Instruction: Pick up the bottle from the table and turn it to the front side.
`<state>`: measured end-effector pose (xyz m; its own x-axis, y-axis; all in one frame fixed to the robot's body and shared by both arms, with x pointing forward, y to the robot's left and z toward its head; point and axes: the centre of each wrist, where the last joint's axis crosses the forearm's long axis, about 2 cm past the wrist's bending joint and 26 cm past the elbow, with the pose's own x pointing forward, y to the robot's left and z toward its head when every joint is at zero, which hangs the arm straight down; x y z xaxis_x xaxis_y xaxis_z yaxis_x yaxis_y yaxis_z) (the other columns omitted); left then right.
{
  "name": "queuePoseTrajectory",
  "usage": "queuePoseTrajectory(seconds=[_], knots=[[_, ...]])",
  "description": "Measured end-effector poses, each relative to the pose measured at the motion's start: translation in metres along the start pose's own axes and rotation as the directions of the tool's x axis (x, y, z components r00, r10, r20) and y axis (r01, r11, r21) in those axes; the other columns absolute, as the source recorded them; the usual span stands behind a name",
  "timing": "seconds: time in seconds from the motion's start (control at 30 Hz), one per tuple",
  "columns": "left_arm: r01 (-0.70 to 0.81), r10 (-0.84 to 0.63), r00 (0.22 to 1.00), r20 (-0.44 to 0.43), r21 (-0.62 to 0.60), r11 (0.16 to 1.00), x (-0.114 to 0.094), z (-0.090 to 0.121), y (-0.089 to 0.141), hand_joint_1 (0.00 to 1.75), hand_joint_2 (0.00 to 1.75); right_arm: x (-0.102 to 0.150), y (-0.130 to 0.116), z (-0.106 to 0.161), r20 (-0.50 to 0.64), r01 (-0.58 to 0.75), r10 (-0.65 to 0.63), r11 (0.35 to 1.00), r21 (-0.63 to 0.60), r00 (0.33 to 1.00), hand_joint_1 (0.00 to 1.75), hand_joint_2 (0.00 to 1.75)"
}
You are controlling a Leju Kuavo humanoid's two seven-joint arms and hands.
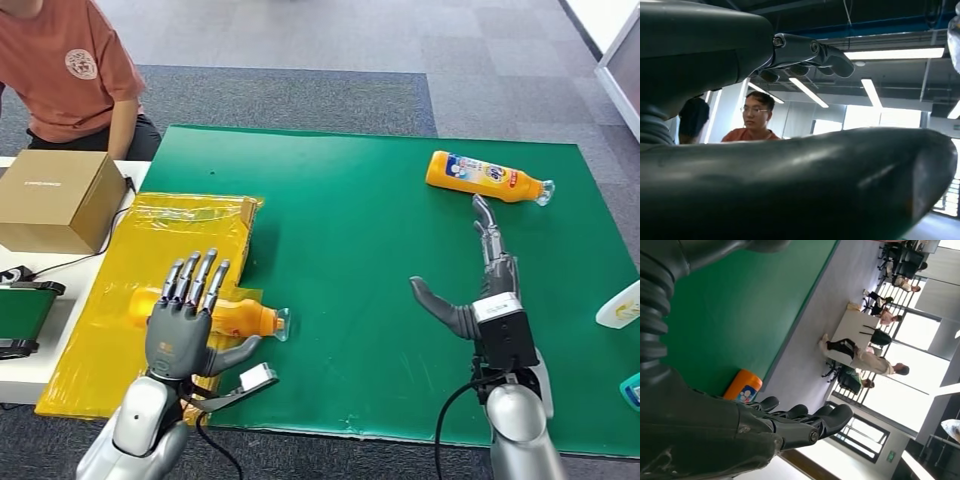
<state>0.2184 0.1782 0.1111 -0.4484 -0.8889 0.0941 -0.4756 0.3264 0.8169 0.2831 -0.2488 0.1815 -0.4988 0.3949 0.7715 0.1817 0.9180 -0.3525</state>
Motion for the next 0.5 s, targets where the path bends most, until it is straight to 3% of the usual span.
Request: queuePoseTrajectory(seconds=[0.13, 0.27, 0.33, 0.4, 0.47, 0.5], knots=[[-0.203, 0.206, 0.978, -0.044, 0.066, 0.977, 0.004, -0.002, 0.011, 0.00, 0.00, 0.001, -0.002, 0.006, -0.004, -0.006, 0.006, 1.000, -0.010, 1.000, 0.00, 1.75], [-0.455, 0.463, 0.880, -0.101, 0.094, 0.885, 0.006, -0.006, 0.024, 0.00, 1.75, 0.003, -0.004, 0.013, -0.002, -0.001, 0.001, 1.000, -0.009, 1.000, 0.00, 1.75], [-0.612, 0.617, 0.780, -0.108, 0.080, 0.787, 0.007, -0.006, 0.030, 0.00, 1.75, 0.005, -0.005, 0.016, 0.001, 0.037, -0.037, 0.999, 0.011, 0.999, 0.00, 1.75], [-0.770, 0.771, 0.630, -0.095, 0.050, 0.636, 0.008, -0.004, 0.036, 0.00, 1.75, 0.005, -0.005, 0.021, -0.001, 0.127, -0.127, 0.991, 0.047, 0.992, 0.00, 1.75], [-0.879, 0.878, 0.474, -0.065, 0.013, 0.476, 0.007, -0.001, 0.042, 0.00, 1.75, 0.005, -0.006, 0.026, -0.005, 0.248, -0.249, 0.964, 0.094, 0.969, 0.00, 1.75], [-0.900, 0.898, 0.435, -0.056, 0.002, 0.436, 0.007, 0.001, 0.043, 0.00, 1.75, 0.005, -0.006, 0.027, -0.006, 0.280, -0.281, 0.954, 0.107, 0.960, 0.00, 1.75]])
